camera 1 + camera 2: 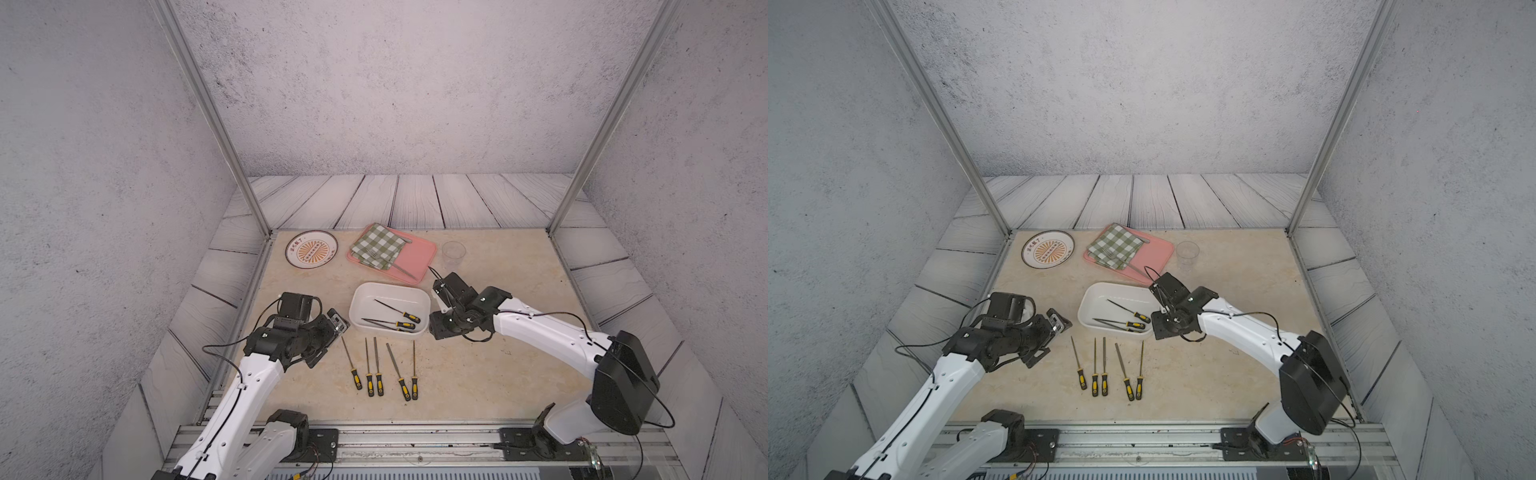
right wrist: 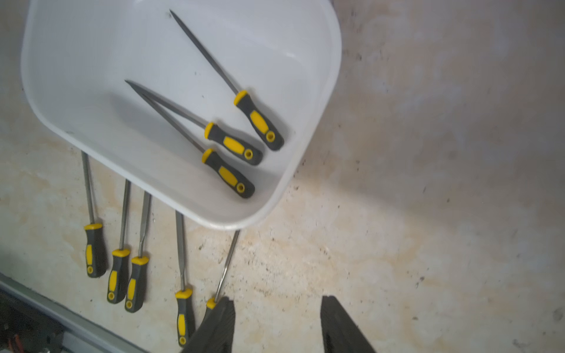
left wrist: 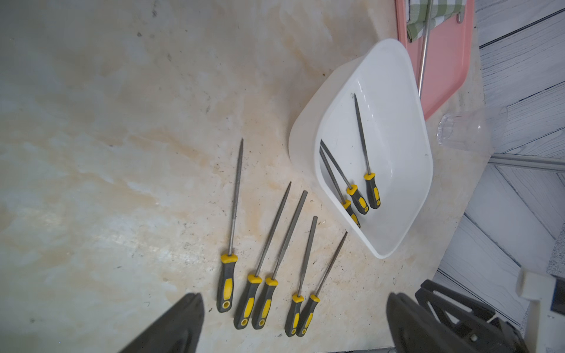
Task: Put the file tool into the storage box
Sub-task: Place the file tool in the storage box, then pick up the file tool from the center of the board.
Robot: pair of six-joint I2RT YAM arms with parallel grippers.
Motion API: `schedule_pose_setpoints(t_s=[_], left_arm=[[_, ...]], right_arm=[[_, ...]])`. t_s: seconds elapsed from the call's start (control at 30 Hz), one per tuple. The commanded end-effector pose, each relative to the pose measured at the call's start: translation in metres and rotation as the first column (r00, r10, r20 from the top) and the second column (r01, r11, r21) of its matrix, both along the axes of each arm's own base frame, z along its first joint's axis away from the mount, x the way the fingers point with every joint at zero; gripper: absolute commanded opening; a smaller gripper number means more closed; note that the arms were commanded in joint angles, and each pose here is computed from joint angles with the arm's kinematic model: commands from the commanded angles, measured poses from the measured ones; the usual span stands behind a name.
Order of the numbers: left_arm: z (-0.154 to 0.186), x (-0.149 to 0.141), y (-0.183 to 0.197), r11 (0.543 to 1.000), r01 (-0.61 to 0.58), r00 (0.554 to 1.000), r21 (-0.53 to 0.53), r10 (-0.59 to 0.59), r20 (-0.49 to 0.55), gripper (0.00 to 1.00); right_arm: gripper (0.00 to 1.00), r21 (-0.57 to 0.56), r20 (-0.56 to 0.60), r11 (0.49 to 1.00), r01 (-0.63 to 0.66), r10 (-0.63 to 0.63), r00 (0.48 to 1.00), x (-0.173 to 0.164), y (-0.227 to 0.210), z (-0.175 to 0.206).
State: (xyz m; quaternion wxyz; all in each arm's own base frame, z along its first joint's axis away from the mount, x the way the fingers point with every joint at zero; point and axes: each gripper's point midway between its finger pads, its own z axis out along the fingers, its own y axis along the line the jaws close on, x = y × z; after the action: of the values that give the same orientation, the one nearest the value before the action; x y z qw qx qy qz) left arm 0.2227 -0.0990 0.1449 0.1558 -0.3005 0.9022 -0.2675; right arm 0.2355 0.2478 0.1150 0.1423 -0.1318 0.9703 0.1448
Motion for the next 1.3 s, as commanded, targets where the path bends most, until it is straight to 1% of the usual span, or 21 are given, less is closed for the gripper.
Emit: schedule_pose_setpoints(t_s=[0.0, 0.13, 0.17, 0.2, 0.23, 0.4, 0.5, 0.63, 0.73, 0.83, 0.97, 1.27], left_arm=[[-0.008, -0.006, 0.003, 0.999, 0.033, 0.999, 0.034, -0.032, -0.013, 0.99], [-0.019, -0.013, 0.007, 0.997, 0.040, 0.999, 0.061, -0.039, -0.026, 1.00], [-0.024, -0.015, 0.008, 0.997, 0.037, 0.999, 0.062, -0.035, -0.034, 1.00], [-0.027, -0.016, 0.009, 0.998, 0.030, 0.999, 0.059, -0.028, -0.035, 1.00], [-0.029, -0.017, 0.008, 0.998, 0.029, 0.999, 0.052, -0.027, -0.036, 1.00], [-0.038, -0.020, 0.006, 1.000, -0.016, 0.999, 0.006, 0.016, -0.027, 1.00], [-0.039, -0.026, 0.008, 1.000, -0.028, 0.999, 0.003, 0.028, -0.024, 1.00], [-0.037, -0.033, 0.009, 1.000, -0.018, 1.000, 0.008, 0.019, -0.019, 1.00], [-0.038, -0.038, 0.010, 1.000, -0.006, 1.000, 0.012, 0.006, -0.030, 1.00], [-0.039, -0.041, 0.011, 1.000, -0.011, 0.999, 0.013, 0.011, -0.041, 1.00], [-0.036, -0.039, 0.010, 1.000, -0.021, 0.999, 0.002, 0.021, -0.028, 1.00], [-0.024, -0.030, 0.006, 0.999, -0.040, 0.999, -0.034, 0.040, -0.004, 1.00]], right_arm=[[0.51, 0.023, -0.122, 0.999, 0.050, -0.046, 0.991, -0.038, -0.003, -0.018], [0.52, 0.013, -0.173, 0.999, 0.035, -0.032, 0.984, -0.072, -0.004, -0.036], [0.55, 0.004, -0.180, 1.000, 0.029, -0.028, 0.983, -0.077, -0.004, -0.039], [0.58, -0.003, -0.182, 1.000, 0.021, -0.022, 0.983, -0.082, -0.002, -0.041], [0.59, -0.008, -0.181, 1.000, 0.013, -0.014, 0.983, -0.085, -0.001, -0.042], [0.59, 0.003, -0.181, 0.999, -0.038, 0.038, 0.983, -0.103, 0.015, -0.047], [0.60, -0.021, -0.192, 0.997, -0.070, 0.065, 0.979, -0.110, 0.023, -0.051], [0.60, -0.011, -0.176, 0.996, -0.086, 0.082, 0.981, -0.111, 0.035, -0.052], [0.61, -0.012, -0.184, 0.995, -0.102, 0.098, 0.978, -0.109, 0.044, -0.055], [0.61, -0.050, -0.188, 0.991, -0.123, 0.112, 0.976, -0.107, 0.050, -0.059], [0.61, -0.090, -0.188, 0.985, -0.147, 0.128, 0.974, -0.102, 0.056, -0.063], [0.57, -0.232, -0.225, 0.957, -0.175, 0.122, 0.967, -0.098, 0.047, -0.088]])
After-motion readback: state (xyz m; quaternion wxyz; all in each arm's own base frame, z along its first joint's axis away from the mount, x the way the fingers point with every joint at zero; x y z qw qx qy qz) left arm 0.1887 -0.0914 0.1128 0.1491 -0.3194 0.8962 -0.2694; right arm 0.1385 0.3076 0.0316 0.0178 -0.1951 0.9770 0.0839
